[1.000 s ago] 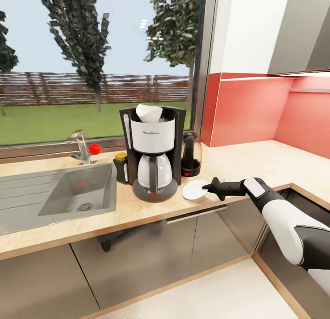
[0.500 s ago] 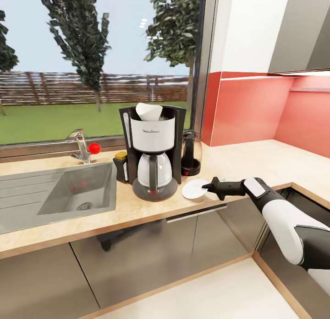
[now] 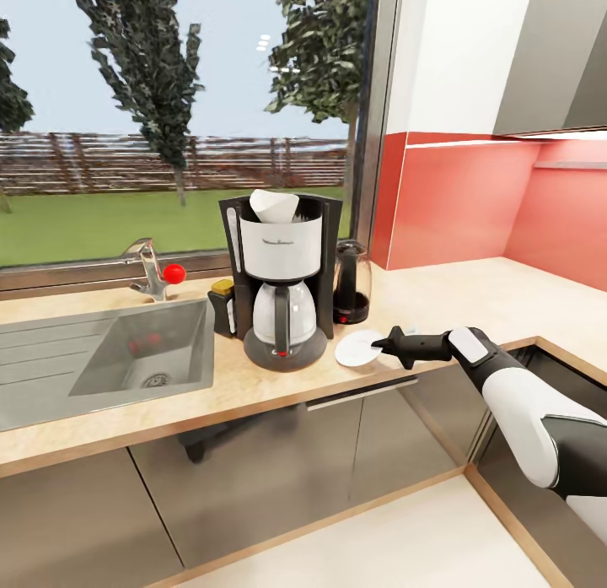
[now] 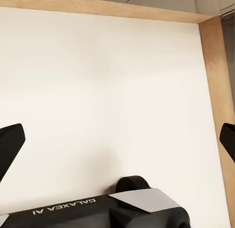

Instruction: Set up a coffee station on the kitchen countertop: keep the coffee maker on the countertop, move the bottle of coffee from the kitchen shelf to the counter next to the coffee maker, place a paper coffee filter on top of the coffee maker, put the saucer next to the coffee maker with the coffee cup on the saucer, and place the electric kettle next to the coffee maker.

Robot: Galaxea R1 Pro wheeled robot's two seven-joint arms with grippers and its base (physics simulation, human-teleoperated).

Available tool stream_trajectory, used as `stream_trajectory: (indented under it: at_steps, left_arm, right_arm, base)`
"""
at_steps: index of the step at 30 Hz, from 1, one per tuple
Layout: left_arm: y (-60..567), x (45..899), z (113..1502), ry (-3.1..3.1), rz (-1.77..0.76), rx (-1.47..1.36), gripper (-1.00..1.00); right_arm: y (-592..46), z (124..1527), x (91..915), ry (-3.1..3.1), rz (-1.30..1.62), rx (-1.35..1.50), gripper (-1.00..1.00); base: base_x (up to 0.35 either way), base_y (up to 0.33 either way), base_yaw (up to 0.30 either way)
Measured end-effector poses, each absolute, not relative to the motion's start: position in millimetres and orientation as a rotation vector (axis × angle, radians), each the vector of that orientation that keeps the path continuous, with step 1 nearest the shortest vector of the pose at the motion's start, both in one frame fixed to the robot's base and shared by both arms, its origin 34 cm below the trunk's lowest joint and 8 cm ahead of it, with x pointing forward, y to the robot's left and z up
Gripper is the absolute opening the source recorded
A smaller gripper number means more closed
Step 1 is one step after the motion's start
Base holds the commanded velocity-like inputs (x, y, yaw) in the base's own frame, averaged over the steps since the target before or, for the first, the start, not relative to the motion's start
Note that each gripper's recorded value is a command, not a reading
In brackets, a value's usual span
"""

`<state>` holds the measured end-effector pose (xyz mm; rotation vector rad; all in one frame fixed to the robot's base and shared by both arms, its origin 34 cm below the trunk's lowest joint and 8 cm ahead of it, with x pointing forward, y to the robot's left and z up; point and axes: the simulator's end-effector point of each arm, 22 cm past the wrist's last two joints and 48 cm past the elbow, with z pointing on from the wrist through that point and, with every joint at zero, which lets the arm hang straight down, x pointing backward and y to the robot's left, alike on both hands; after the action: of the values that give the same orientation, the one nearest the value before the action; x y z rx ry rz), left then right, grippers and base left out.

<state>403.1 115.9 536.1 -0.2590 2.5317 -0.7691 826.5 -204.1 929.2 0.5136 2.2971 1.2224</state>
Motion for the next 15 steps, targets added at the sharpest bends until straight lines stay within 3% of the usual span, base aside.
stream_trajectory:
  at_steps: [15]
  left_arm:
    - [115.6, 403.1, 536.1, 2.532, -0.77, -0.259, 1.0]
  right_arm:
    - [-204.3, 929.2, 826.6, 2.296, 1.221, 0.514, -1.0]
  base:
    - [0.0, 0.0, 0.0]
